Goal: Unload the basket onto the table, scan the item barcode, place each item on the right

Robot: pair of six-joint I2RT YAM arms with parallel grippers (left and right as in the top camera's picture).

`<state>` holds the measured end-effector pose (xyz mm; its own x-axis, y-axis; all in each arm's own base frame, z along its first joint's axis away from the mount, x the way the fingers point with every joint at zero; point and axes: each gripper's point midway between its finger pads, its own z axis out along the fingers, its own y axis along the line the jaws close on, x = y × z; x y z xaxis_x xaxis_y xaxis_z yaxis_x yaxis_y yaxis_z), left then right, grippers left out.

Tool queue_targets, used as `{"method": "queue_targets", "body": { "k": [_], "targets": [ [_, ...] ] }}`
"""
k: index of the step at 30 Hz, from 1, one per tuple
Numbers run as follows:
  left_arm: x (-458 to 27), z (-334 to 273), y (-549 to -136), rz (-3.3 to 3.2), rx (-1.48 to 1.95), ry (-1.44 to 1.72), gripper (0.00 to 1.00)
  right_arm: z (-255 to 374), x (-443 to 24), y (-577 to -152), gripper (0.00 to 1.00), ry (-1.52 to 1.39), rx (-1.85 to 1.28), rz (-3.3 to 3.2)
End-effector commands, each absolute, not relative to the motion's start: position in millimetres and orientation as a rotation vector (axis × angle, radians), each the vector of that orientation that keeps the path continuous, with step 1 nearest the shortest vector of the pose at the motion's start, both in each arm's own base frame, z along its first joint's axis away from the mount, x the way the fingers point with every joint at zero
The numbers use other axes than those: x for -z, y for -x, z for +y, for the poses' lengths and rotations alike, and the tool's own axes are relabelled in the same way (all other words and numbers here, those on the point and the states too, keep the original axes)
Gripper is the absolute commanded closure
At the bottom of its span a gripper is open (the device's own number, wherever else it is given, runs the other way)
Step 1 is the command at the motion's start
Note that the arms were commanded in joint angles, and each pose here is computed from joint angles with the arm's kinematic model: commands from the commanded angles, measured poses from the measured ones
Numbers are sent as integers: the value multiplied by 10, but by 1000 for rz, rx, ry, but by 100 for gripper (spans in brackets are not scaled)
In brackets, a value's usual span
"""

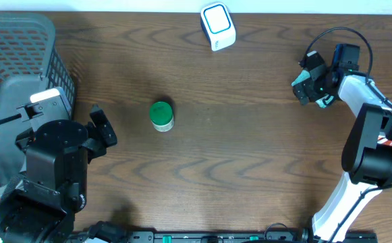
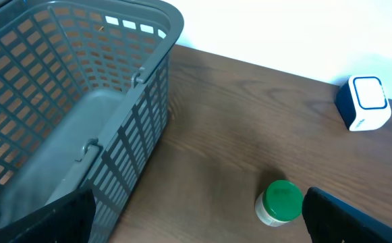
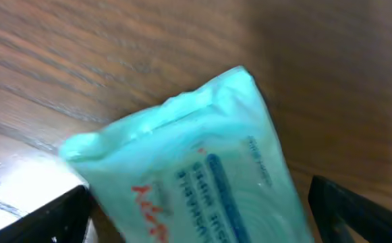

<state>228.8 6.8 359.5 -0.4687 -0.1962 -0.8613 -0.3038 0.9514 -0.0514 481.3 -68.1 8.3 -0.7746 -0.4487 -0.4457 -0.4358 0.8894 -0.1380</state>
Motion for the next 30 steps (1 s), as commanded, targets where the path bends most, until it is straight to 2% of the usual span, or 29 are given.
{"method": "queue_targets", "body": {
  "k": [1, 2, 6, 8, 15, 19, 25, 27, 30],
  "targets": [
    [-3600, 97, -2285, 2067, -145, 366, 2, -802, 131, -4781, 4, 653, 48, 2622],
    [-3600, 97, -2285, 2067, -145, 366, 2, -820, 169, -4762, 8, 650, 51, 2634],
    [-3600, 97, -2285, 2067, -145, 366, 2, -912, 212, -4730, 42, 589, 94, 2675],
    [-3600, 97, -2285, 2067, -145, 366, 2, -980, 186, -4726, 55, 543, 139, 2692],
    [-3600, 97, -2285, 2067, -145, 366, 2, -1290, 123, -4518, 60, 401, 314, 2804],
    [-3600, 97, -2285, 2067, -145, 366, 2, -1636, 12, -4363, 60, 283, 437, 2846],
    [-3600, 97, -2285, 2067, -145, 366, 2, -2215, -133, -4121, 53, 68, 633, 2870],
    [-3600, 97, -2285, 2067, -145, 366, 2, -2422, -190, -4011, 42, -5, 726, 2877],
    [-3600, 97, -2285, 2067, -145, 366, 2, -2438, -427, -4142, 12, -145, 693, 2790]
  ]
}}
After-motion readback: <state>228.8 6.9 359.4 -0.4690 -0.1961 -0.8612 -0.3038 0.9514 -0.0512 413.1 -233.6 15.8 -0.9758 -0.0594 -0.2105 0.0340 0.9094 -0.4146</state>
